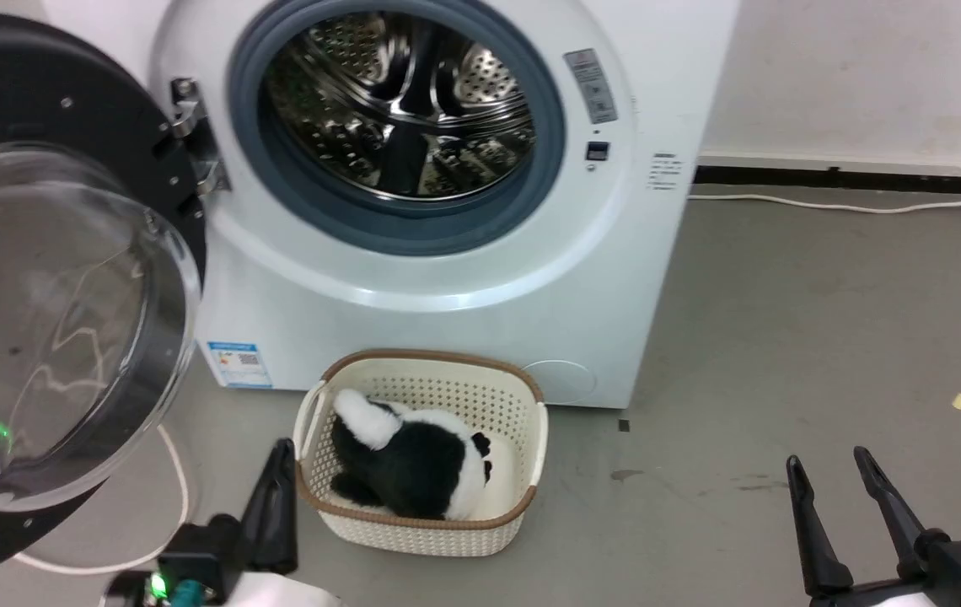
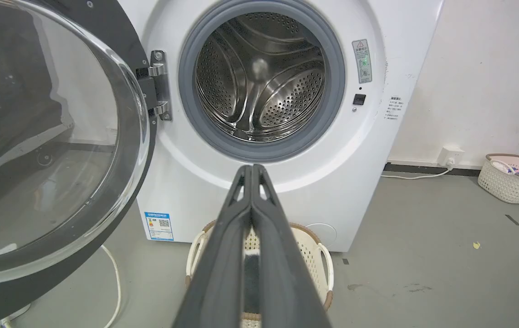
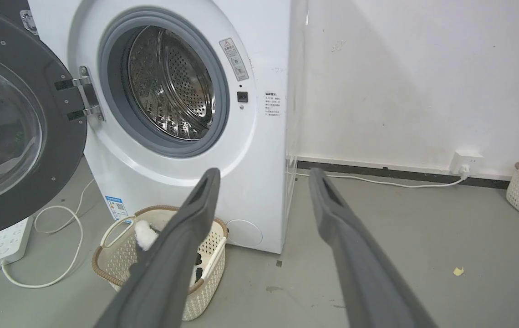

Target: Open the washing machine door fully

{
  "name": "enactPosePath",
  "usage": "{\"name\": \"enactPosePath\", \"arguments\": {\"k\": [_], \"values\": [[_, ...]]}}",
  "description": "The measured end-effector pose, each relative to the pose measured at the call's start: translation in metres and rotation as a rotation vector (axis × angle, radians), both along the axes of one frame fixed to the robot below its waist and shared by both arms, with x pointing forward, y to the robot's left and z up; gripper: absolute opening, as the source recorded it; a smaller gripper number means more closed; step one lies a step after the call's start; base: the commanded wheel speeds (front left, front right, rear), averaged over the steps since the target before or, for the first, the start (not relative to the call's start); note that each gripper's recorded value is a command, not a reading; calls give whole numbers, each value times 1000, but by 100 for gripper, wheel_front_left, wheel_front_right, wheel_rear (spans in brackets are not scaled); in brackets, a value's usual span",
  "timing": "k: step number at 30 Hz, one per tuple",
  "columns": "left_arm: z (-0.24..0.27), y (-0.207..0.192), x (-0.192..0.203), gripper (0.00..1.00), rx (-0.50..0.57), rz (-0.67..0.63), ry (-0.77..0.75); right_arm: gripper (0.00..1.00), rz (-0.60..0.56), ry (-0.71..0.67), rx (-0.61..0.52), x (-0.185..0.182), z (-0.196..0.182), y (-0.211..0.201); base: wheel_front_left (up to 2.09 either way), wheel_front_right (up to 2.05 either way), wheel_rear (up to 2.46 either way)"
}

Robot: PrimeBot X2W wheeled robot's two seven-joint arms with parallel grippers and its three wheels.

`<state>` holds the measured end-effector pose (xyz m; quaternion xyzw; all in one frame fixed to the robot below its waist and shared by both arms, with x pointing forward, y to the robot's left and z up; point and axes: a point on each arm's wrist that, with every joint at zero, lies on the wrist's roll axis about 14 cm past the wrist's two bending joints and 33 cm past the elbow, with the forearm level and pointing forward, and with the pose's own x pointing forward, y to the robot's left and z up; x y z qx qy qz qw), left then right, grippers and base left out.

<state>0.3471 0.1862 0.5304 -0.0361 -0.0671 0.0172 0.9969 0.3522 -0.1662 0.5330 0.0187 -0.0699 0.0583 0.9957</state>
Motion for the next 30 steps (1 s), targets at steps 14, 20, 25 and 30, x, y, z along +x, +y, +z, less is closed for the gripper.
{"name": "enactPosePath", "arguments": {"k": [14, 20, 25, 30], "values": [[-21, -32, -6, 100, 27, -74, 56, 100, -36, 15, 12, -12, -6, -11, 0, 0, 0], [-28, -31, -7, 100, 31, -71, 76, 100, -36, 15, 19, -12, -6, -11, 0, 0, 0], [-30, -30, -7, 100, 31, -66, 82, 100, -33, 21, 20, -12, -8, -10, 0, 0, 0], [-29, -30, -7, 100, 29, -63, 80, 100, -29, 25, 21, -12, -10, -9, 0, 0, 0]]}}
